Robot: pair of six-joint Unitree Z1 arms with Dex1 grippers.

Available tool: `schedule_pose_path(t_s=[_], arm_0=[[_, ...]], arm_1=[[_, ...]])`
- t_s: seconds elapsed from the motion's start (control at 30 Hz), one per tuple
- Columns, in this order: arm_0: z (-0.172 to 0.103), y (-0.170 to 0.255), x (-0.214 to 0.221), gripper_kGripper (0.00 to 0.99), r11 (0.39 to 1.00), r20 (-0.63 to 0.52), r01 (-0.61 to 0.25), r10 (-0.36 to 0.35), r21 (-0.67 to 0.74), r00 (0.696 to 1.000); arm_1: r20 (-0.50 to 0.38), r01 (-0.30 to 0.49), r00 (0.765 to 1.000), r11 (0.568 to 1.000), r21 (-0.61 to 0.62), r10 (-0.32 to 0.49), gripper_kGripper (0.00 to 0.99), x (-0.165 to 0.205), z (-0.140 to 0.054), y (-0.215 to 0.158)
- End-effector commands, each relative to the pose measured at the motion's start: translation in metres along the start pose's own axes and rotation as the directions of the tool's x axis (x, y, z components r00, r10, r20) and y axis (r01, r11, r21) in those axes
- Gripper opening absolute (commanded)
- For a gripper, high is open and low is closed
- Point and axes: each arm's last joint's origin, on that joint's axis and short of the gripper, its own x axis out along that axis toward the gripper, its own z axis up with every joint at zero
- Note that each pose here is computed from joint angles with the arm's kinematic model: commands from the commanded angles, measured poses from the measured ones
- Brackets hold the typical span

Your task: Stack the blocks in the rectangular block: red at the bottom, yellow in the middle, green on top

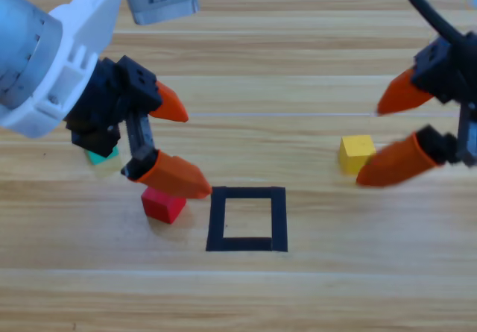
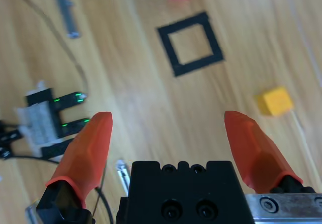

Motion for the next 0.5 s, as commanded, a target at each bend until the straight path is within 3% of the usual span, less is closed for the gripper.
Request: schedule_pose_path(t_s=[0.03,0.2,0.33,0.4,0.5], arm_0=[[-0.005,-0.002,0.016,0.990,1.000,-0.053,0.020,-0.020,-0.007,0.998],[-0.006,-0.002,0.016,0.990,1.000,-0.057,0.021,-0.021,-0.010,0.998],[-0.007,-0.001,0.016,0.990,0.999,-0.067,-0.010,0.008,-0.034,0.998],[-0.004,0.001,0.014,0.990,0.996,-0.069,-0.056,0.050,-0.075,0.996],[-0.005,0.007,0.011,0.990,0.971,-0.091,-0.164,0.150,-0.175,0.984]], arm_1=[[-0.032,0.236,0.972,0.963,0.129,-0.234,0.985,0.014,0.008,-0.014],[-0.035,0.335,0.941,0.907,0.256,-0.338,0.985,0.017,0.009,-0.027],[-0.078,0.307,0.951,0.880,0.363,-0.300,0.985,0.035,0.008,-0.047],[-0.103,0.285,0.958,0.859,0.426,-0.267,0.983,0.045,0.008,-0.063],[-0.114,0.327,0.942,0.797,0.508,-0.314,0.983,0.044,0.010,-0.082]])
